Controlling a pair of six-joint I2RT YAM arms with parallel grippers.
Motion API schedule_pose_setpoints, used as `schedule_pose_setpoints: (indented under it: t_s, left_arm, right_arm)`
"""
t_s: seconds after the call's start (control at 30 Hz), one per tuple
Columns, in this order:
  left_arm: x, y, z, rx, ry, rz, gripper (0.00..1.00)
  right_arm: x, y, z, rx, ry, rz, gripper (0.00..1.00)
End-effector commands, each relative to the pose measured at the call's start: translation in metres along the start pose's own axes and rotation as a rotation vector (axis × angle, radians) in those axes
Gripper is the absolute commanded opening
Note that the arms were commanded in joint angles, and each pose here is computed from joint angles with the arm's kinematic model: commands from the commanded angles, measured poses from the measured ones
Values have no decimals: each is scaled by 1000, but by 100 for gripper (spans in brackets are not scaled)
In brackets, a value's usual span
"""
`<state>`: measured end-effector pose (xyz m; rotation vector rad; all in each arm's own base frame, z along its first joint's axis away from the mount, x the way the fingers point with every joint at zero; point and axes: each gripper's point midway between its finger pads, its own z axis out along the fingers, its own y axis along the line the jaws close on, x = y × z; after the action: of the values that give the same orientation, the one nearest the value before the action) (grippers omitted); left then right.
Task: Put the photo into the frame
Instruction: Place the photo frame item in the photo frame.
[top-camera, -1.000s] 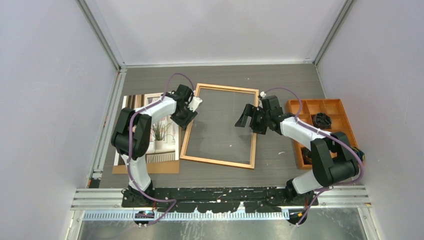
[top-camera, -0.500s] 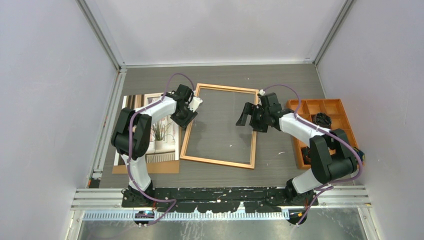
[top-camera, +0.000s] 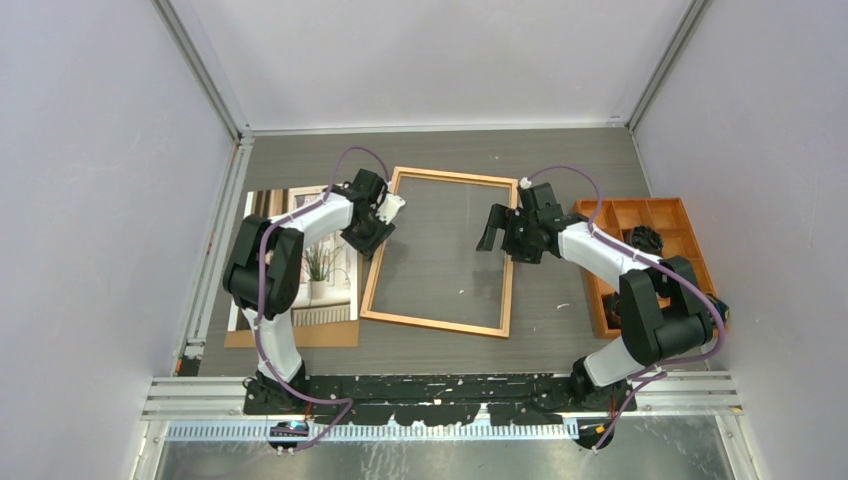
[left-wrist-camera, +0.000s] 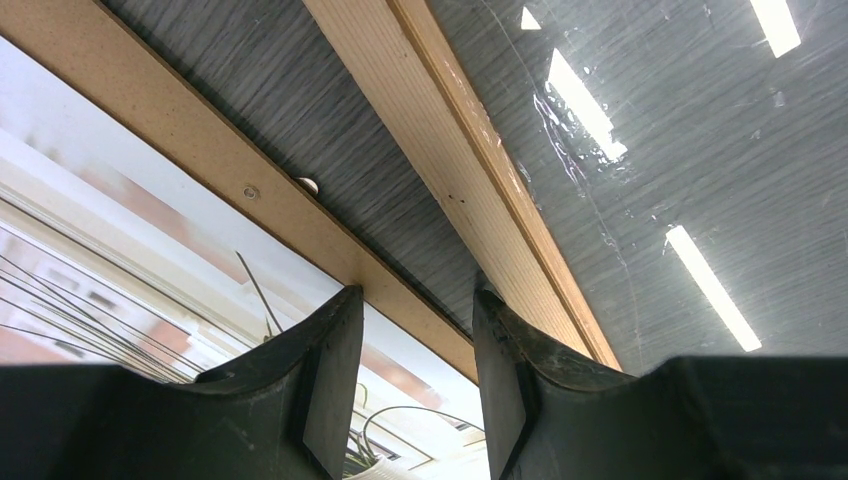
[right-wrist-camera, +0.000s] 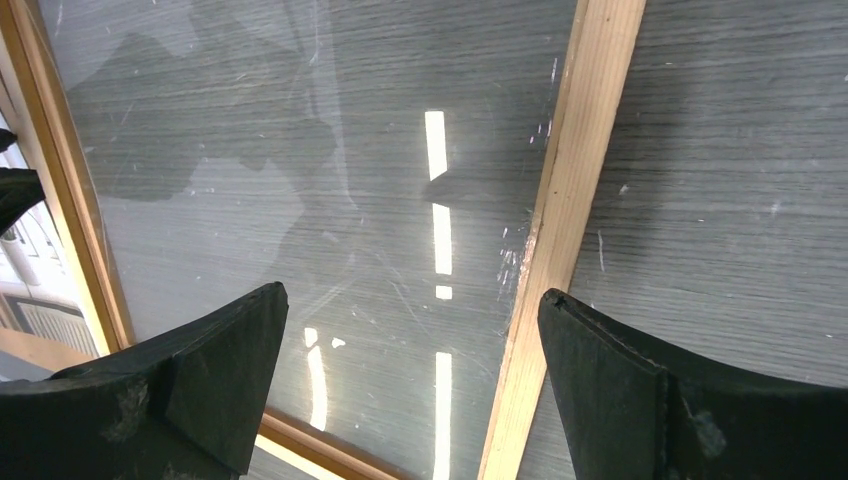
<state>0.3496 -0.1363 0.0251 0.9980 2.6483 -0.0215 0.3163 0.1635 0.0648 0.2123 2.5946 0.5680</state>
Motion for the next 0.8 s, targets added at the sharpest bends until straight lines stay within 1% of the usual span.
schedule_pose_setpoints:
  t_s: [0.0,0.2,0.33,0.43,0.6,0.7,0.77]
  left_arm:
    - [-12,-4,1,18,-37,9,46]
    - [-14,-4,1,18,-42,4,46]
    - [-22,-8,-4,22,-63,2,46]
    - [-33,-9,-6,22,-91,-3,46]
    - [-47,-15,-3,28,-91,4,46]
    - [-52,-22,-2,30,-89,35,46]
    - [-60,-26,-6,31,-101,59,46]
  right_arm:
    - [-16,8,-6,-2,-47,-26,100]
    - [-28,13,-15,-21,-92,3,100]
    - [-50,5,-31,-37,-157,87,100]
    - [-59,-4,-39,-33,-205,135,100]
    - [-55,-20,-42,0,-210,169,100]
    - [-54,-28,-44,8,-222,204,100]
    - [-57,-30,-50,8,-252,227,100]
